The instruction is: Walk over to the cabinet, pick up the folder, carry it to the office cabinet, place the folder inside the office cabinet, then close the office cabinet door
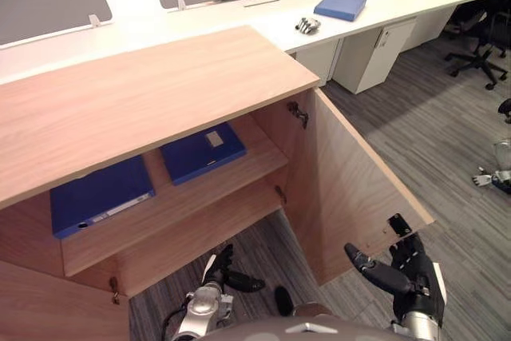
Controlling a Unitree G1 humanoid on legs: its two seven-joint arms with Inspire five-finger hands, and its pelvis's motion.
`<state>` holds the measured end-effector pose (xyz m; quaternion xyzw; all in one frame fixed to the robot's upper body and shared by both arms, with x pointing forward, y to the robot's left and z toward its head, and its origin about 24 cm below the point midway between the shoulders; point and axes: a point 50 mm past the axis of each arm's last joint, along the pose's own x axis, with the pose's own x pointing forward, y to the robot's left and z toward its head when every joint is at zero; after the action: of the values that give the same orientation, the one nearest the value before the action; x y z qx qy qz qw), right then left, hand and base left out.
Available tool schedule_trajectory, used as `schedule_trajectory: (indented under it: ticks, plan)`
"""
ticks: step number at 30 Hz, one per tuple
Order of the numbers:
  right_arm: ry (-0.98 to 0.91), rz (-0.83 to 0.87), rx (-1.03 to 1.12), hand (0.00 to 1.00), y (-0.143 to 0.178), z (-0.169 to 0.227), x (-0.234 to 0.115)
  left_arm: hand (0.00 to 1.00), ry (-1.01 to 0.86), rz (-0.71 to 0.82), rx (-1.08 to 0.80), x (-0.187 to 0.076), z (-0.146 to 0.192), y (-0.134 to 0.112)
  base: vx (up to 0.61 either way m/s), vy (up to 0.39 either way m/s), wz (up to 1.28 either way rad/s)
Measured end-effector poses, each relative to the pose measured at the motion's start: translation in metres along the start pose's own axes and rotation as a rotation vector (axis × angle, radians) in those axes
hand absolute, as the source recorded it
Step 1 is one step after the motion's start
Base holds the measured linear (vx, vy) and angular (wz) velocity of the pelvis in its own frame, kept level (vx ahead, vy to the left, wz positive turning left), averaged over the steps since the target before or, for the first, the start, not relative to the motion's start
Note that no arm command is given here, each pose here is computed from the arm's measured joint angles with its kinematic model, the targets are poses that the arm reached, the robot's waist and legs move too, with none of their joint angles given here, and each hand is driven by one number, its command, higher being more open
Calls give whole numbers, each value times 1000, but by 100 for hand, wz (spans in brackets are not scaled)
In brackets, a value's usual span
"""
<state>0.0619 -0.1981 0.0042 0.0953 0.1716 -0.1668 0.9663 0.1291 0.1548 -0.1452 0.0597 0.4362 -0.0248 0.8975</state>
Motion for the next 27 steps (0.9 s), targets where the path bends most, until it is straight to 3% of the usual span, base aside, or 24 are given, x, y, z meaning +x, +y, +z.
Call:
schedule_trajectory:
  ticks: [12, 21, 27]
  plan:
    - [190, 287, 46, 100, -2, -9, -10, 100, 136, 47, 186, -11, -31, 58, -5, 14, 10]
    - [268, 562, 79, 100, 32, -18, -14, 100, 165, 42, 199, -12, -36, 63, 24, 11, 12]
    - [116, 712, 97, 100, 68, 2, 13, 100, 169, 54, 197, -12, -36, 64, 23, 2, 18]
